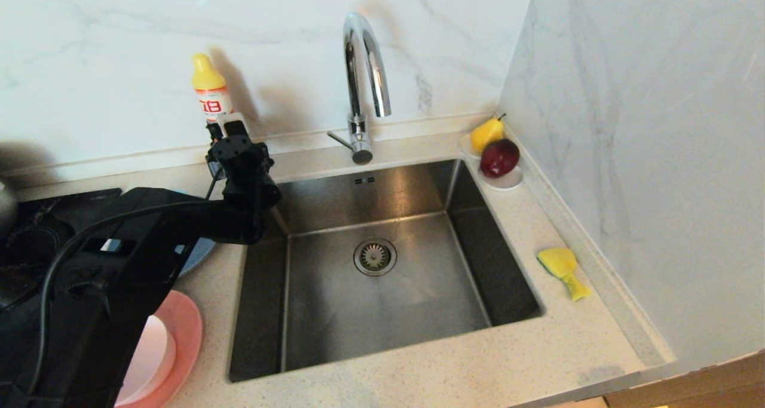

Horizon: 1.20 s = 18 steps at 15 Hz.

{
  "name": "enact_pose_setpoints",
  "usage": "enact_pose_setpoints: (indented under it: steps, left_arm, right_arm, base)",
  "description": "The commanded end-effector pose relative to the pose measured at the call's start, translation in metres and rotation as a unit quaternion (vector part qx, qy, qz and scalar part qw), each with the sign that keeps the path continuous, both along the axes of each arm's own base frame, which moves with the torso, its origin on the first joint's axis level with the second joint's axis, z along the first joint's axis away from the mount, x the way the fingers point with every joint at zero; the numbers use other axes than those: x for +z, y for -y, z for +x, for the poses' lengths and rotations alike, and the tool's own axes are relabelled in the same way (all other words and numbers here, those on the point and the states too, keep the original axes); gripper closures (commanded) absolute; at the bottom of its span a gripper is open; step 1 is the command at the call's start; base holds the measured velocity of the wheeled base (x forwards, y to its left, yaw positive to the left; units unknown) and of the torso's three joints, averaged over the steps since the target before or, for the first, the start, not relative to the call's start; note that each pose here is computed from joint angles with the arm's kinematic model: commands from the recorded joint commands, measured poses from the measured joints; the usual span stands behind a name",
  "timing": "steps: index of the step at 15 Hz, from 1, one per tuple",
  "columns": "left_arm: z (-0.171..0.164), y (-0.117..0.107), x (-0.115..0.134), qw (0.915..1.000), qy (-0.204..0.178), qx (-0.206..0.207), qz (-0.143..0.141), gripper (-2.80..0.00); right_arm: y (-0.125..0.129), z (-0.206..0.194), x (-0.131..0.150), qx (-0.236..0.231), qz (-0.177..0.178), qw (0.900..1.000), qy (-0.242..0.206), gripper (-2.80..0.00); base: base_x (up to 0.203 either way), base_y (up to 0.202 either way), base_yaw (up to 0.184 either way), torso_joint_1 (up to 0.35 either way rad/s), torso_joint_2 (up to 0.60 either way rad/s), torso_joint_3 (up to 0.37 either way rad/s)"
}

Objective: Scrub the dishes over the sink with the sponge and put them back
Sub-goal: Place the dish soap on the table

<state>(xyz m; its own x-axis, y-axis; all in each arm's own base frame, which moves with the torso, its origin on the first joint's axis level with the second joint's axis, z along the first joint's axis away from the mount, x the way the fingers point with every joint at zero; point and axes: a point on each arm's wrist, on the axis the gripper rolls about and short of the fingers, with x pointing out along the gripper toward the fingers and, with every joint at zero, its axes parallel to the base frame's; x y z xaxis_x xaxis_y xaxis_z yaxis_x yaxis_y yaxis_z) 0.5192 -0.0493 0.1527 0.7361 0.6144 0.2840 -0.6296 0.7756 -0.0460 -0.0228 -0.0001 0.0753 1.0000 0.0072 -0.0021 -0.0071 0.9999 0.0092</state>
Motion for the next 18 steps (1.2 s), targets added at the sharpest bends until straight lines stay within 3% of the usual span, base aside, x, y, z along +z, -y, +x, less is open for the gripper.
enact_pose_setpoints:
  steps: [1,11,15,18]
  left_arm:
    - [0.004,-0.001,-0.004,1.0000,0.005,0.005,-0.001,0.00]
    - [0.009,-0.001,-0.019,1.0000,0.000,0.004,-0.006,0.00]
    - [0.006,-0.003,-0.012,0.9992,0.036,0.006,-0.013,0.00]
    - [0.007,-0.006,-0.016,0.9991,0.040,0.008,-0.014,0.00]
  right_arm:
    - [0.000,0.000,0.000,0.000,0.000,1.000,0.001,0.00]
    - [0.000,0.000,0.000,0.000,0.000,1.000,0.000,0.00]
    - [0.000,0.000,0.000,0.000,0.000,1.000,0.001,0.00]
    - [0.000,0.000,0.000,0.000,0.000,1.000,0.001,0.00]
  base:
    - [0.000,0.000,0.000,0.000,0.00,0.000]
    - [0.000,0.000,0.000,0.000,0.00,0.000]
    - [0.000,0.000,0.000,0.000,0.00,0.000]
    - [0.000,0.000,0.000,0.000,0.00,0.000]
